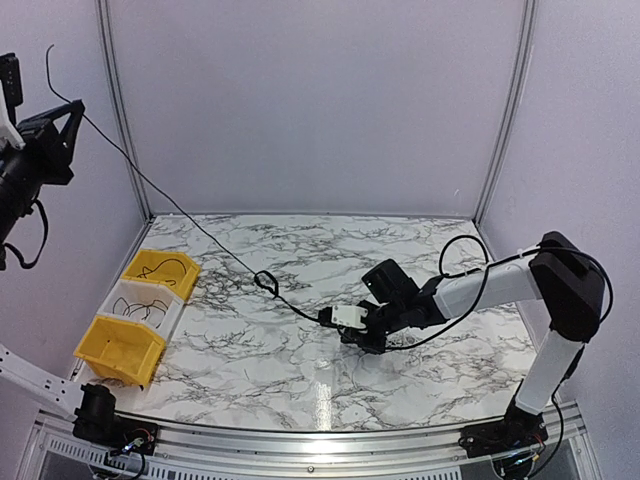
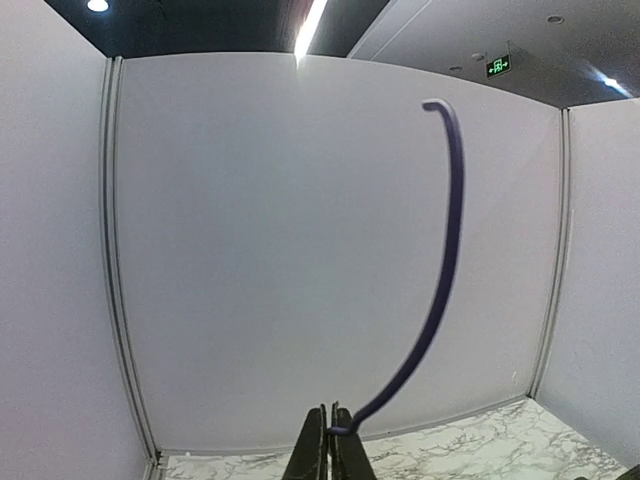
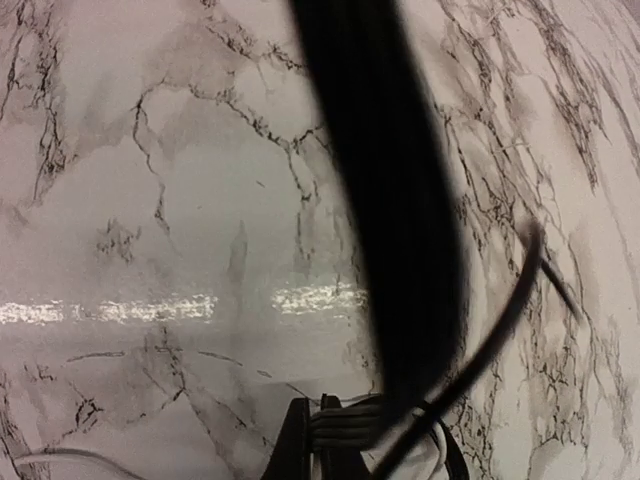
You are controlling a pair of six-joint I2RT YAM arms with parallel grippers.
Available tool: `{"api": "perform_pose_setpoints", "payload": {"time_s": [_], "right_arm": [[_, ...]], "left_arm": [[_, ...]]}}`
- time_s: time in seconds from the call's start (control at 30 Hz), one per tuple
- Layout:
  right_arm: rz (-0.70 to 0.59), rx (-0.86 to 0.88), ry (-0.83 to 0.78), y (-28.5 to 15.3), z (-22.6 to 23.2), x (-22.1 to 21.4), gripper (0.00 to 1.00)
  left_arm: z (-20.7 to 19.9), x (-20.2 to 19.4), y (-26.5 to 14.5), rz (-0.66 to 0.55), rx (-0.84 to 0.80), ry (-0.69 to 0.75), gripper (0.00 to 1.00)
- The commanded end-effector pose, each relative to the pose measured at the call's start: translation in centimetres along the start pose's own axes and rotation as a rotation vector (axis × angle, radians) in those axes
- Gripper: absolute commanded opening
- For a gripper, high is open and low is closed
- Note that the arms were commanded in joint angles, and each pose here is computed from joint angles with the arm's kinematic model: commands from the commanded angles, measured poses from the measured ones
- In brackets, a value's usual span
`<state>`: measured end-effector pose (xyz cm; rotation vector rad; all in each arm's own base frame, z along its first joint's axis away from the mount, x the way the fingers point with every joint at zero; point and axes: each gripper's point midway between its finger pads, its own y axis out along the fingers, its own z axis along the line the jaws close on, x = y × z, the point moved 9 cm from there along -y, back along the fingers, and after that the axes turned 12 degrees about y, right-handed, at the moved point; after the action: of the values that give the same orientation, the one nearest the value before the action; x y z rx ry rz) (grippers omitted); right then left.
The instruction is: Untangle the cables
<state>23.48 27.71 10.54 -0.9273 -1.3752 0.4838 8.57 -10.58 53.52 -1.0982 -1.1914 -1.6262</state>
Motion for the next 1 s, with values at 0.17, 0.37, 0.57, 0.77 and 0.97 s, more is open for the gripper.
{"api": "perform_pose_setpoints", "payload": {"time_s": [0.17, 0.37, 0.57, 0.77, 0.97], "right_arm": [[0.101, -0.110, 0.081, 0.3, -2.6, -1.5, 0.03], [0.107, -0.128, 0.157, -0.8, -4.9, -2.4, 0.06], [0.088, -0.124, 0.151, -1.6, -5.0, -1.8, 0.09], [0.065, -0.107, 0.142, -2.5, -4.8, -1.2, 0.21], [0.067, -0.091, 0.129, -2.6, -4.6, -1.1, 0.30]], "left_arm": [[2.9, 4.3, 0.7, 0.028, 0.064, 0.164, 0.00], [4.0, 6.7, 1.2, 0.060, 0.105, 0.237, 0.00], [2.3, 3.1, 0.9, 0.194, 0.139, 0.315, 0.00], [3.6, -3.3, -1.4, 0.317, 0.227, 0.212, 0.00], [8.1, -9.8, -4.9, 0.415, 0.378, -0.011, 0.00]]}}
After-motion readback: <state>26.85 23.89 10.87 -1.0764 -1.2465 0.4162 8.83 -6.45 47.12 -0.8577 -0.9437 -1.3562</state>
